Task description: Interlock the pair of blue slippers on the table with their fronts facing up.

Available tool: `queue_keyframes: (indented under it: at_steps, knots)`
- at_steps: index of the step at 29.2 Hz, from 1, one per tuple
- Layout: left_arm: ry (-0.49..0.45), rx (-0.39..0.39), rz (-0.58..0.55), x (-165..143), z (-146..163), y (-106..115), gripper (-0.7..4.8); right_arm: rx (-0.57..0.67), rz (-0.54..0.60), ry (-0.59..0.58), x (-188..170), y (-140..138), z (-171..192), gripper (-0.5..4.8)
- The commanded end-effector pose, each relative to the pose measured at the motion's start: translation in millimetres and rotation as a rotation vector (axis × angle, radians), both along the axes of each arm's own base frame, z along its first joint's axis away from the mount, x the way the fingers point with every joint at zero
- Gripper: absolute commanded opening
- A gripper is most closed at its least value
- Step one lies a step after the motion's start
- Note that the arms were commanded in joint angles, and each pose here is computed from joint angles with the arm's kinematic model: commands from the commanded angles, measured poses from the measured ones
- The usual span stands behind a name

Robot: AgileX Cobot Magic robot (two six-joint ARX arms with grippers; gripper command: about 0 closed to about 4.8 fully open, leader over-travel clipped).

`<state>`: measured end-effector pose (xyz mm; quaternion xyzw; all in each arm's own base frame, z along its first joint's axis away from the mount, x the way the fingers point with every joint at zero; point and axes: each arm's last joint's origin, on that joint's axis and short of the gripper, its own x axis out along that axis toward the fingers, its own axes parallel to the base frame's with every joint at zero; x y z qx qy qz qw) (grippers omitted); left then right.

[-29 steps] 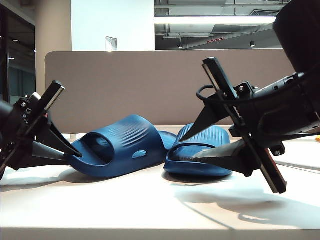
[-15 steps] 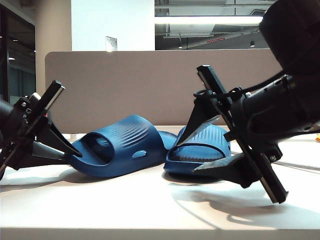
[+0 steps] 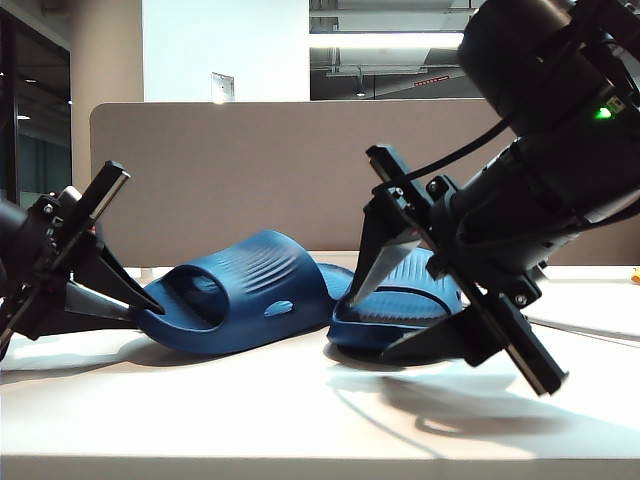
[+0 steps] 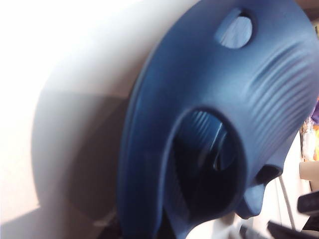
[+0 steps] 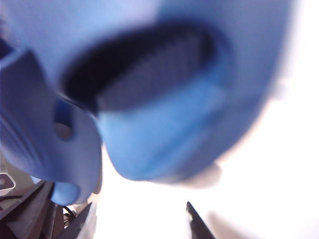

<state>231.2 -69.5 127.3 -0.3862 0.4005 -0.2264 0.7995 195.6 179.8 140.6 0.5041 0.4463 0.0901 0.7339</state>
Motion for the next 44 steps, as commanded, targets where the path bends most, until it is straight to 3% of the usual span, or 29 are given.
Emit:
queue_keyframes:
  at_steps: [1, 19, 44]
  knots:
    - [0.043, -0.004, -0.01, -2.5, -3.5, -0.1, -0.06, 0.047, -0.073, 0.03, -4.8, 4.2, 5.5, 2.23]
    - [0.045, -0.016, -0.03, -3.0, -3.3, -0.5, -0.06, 0.043, -0.228, 0.071, -6.7, 1.3, 4.1, 2.35]
    - [0.044, -0.024, -0.047, -3.2, -3.0, -0.9, -0.06, 0.026, -0.329, 0.067, -0.8, -6.8, 2.6, 2.35]
